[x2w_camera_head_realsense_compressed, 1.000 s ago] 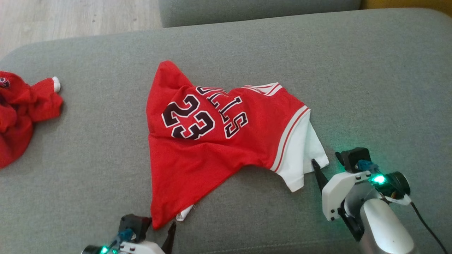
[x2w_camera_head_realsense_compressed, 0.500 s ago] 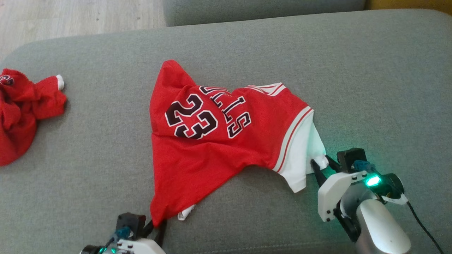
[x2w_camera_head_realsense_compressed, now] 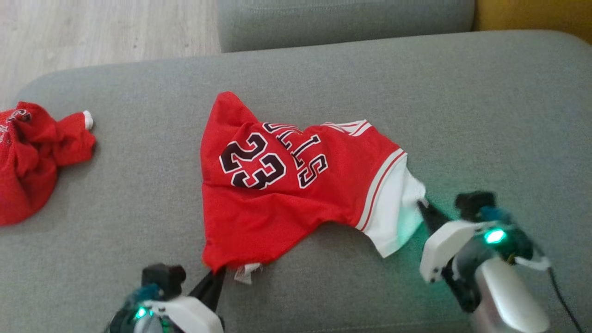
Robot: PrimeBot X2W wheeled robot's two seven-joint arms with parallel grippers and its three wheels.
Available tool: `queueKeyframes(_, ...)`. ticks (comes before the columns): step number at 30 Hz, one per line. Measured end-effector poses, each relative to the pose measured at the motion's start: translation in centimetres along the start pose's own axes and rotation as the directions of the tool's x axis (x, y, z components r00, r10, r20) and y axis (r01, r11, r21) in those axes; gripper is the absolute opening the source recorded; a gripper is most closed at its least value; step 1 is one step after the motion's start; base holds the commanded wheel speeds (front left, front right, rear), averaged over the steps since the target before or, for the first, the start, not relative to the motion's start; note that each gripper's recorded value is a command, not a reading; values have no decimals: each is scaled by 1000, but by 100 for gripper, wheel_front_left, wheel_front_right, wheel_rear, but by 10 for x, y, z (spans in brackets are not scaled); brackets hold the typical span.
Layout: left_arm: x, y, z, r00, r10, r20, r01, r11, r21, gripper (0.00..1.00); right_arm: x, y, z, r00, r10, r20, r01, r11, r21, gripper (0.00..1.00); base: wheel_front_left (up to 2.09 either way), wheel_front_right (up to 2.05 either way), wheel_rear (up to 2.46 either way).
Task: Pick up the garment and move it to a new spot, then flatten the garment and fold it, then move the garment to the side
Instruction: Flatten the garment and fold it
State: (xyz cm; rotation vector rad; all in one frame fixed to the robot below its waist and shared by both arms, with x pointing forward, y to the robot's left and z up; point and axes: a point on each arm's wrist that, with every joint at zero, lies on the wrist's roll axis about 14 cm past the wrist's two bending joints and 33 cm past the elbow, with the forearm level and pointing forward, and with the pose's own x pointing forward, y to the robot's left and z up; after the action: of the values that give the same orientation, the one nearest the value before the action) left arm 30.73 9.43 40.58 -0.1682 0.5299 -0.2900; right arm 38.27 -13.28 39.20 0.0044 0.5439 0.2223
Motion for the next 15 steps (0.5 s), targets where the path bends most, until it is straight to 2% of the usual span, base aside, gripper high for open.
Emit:
queueKeyframes(3,-9,-16,40,992,-62,111,71,995,-72,0,-9,-3,49,987,-3,162,-13,996,92,0,0,0,0)
queueKeyframes(6,-26,-28,81,967,-116,225,143,984,-106,0,-33,-2,103,942,11,336,-76,981,180,0,0,0,0)
queueKeyframes(10,-57,-40,143,904,-188,383,242,965,-97,0,-89,-18,168,840,-10,542,-150,956,251,0,0,0,0)
queueKeyframes(15,-95,-54,210,803,-284,524,341,940,-12,0,-171,-42,233,682,-55,730,-158,963,220,0,0,0,0)
